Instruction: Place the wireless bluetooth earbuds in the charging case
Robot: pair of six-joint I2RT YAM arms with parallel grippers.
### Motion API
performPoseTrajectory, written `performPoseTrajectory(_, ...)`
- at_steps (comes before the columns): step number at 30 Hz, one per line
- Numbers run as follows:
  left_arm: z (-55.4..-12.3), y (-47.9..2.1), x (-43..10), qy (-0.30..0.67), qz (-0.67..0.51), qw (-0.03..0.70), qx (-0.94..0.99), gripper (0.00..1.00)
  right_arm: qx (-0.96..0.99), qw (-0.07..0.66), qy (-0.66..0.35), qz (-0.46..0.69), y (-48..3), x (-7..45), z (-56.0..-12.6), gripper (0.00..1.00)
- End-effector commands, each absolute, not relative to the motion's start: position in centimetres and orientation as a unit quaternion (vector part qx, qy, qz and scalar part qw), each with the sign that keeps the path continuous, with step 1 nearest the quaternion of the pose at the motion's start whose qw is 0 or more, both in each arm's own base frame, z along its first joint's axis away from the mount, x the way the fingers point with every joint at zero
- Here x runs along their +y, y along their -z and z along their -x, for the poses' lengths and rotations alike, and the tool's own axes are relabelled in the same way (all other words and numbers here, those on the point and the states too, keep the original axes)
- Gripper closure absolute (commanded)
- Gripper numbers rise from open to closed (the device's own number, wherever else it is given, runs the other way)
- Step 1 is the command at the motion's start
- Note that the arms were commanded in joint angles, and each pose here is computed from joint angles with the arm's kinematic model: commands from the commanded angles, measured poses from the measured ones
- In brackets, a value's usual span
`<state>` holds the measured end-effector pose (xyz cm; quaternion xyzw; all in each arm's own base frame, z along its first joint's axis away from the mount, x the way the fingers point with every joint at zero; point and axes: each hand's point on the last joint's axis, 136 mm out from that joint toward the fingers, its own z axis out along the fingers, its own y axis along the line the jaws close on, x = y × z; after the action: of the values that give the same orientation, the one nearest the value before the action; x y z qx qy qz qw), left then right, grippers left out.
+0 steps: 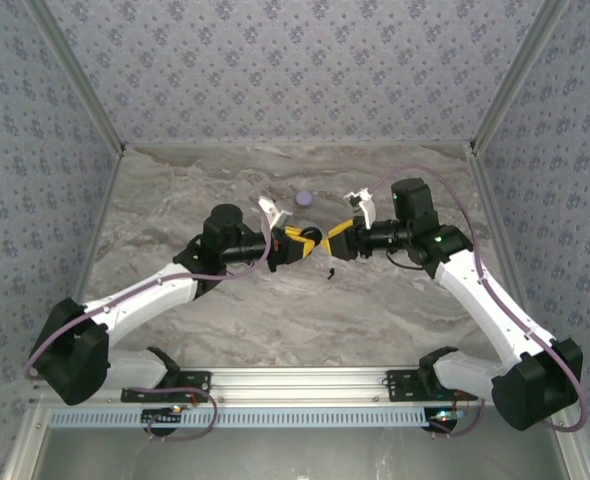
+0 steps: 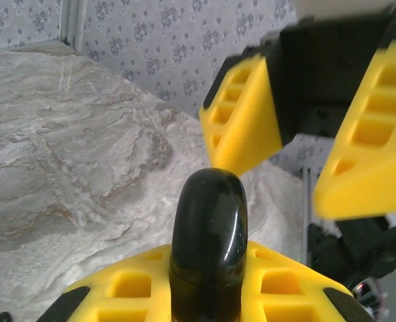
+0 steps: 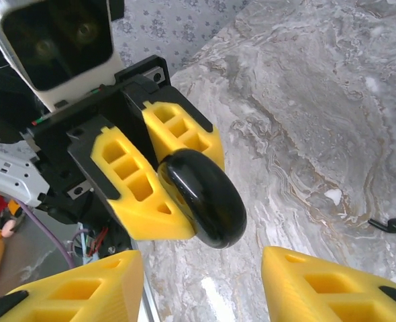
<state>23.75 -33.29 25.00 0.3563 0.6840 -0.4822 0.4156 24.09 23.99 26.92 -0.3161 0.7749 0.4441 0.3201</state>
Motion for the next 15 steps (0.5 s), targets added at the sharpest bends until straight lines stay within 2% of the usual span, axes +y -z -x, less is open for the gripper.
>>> performPoseTrajectory(1, -22.5, -26.2, -33.5, 0.459, -0.43, 0.459, 0.627, 0.86, 0.78, 0.315, -0.427, 0.33, -27.0, 23.5, -23.3, 0.47)
performPoseTrajectory(15, -19.9, -26.1, -34.0, 0.456, -0.496, 0.463, 0.576, 0.88, 0.77, 0.298, -0.427, 0.369, -27.2, 24.2, -21.9, 0.41)
